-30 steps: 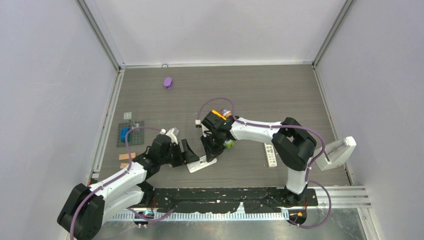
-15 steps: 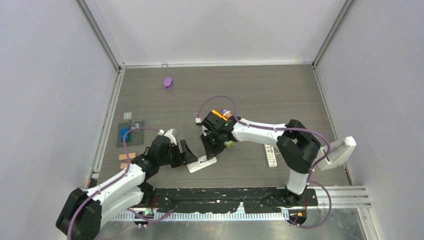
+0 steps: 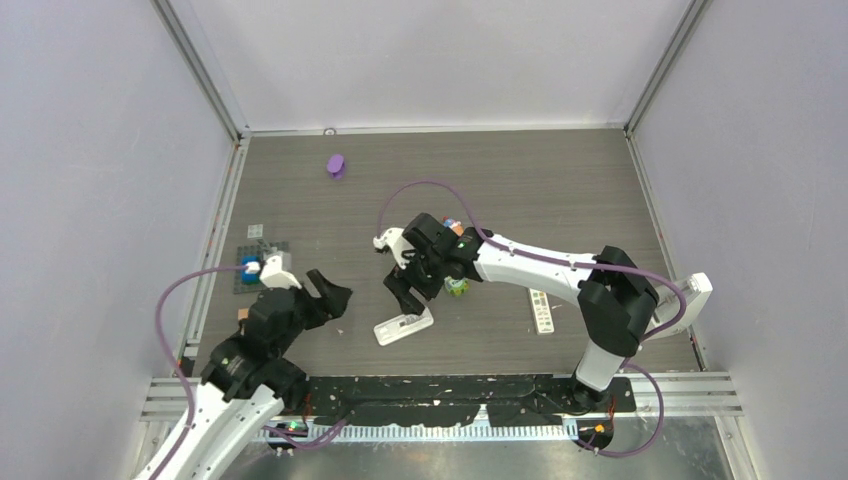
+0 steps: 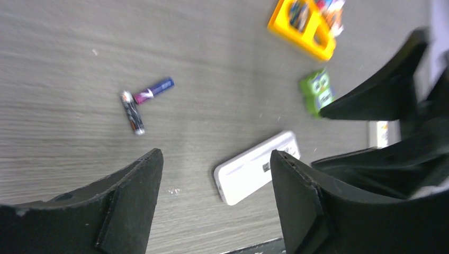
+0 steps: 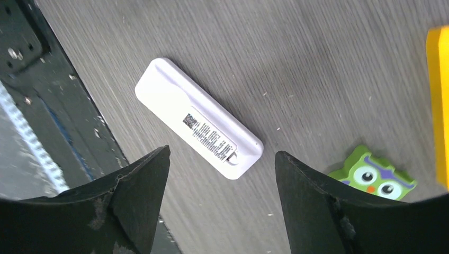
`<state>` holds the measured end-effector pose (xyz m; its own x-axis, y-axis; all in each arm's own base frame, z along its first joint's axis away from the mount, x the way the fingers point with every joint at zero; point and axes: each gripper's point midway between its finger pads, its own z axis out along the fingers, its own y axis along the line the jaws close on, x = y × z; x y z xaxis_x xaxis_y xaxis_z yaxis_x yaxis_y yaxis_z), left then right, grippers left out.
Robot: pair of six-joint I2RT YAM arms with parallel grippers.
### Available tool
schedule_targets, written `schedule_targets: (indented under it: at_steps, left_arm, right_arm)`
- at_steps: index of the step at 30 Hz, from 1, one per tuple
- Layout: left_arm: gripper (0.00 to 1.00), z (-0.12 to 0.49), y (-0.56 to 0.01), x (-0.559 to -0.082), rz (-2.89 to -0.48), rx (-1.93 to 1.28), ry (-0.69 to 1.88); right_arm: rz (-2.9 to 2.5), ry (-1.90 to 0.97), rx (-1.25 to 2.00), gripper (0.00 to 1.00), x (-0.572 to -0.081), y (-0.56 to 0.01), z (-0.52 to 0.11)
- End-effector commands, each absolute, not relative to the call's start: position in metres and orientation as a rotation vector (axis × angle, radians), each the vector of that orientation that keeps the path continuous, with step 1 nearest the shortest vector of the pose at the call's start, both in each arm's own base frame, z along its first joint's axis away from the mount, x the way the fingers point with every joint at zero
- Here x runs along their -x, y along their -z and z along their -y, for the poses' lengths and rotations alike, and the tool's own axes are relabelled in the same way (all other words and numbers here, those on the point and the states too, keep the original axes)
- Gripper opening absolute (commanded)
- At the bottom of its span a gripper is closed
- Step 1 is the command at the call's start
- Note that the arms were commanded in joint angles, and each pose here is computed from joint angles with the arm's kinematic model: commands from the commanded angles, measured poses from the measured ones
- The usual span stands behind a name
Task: Load the batteries into the remote control
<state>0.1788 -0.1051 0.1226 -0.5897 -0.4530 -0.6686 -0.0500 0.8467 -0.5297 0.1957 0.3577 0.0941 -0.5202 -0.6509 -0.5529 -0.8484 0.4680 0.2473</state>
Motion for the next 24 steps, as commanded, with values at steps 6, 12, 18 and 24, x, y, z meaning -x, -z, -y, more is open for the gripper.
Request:
schedule_targets:
  at_steps: [6, 12, 18, 24]
  left_arm:
    - [0.99, 0.054, -0.193, -0.168, -1.883, 0.386, 0.463]
    - [1.0, 0.049, -0.199, -0.165, -1.875, 0.371, 0.445]
    - [1.0, 0.05, -0.194, -0.166, -1.897, 0.367, 0.434]
    - [1.0, 0.052, -0.189, -0.166, -1.921, 0.361, 0.428]
  right_arm:
    - [-1.987, -0.522, 1.913, 0.77, -0.181, -0.067, -0.368]
    - [-1.965, -0.441, 2.019, 0.77, -0.181, -0.051, -0.375]
    - [-1.977, -0.369, 2.052, 0.74, -0.184, -0.034, -0.381]
    - [-2.009, -0.385, 2.059, 0.67, -0.181, -0.028, -0.382]
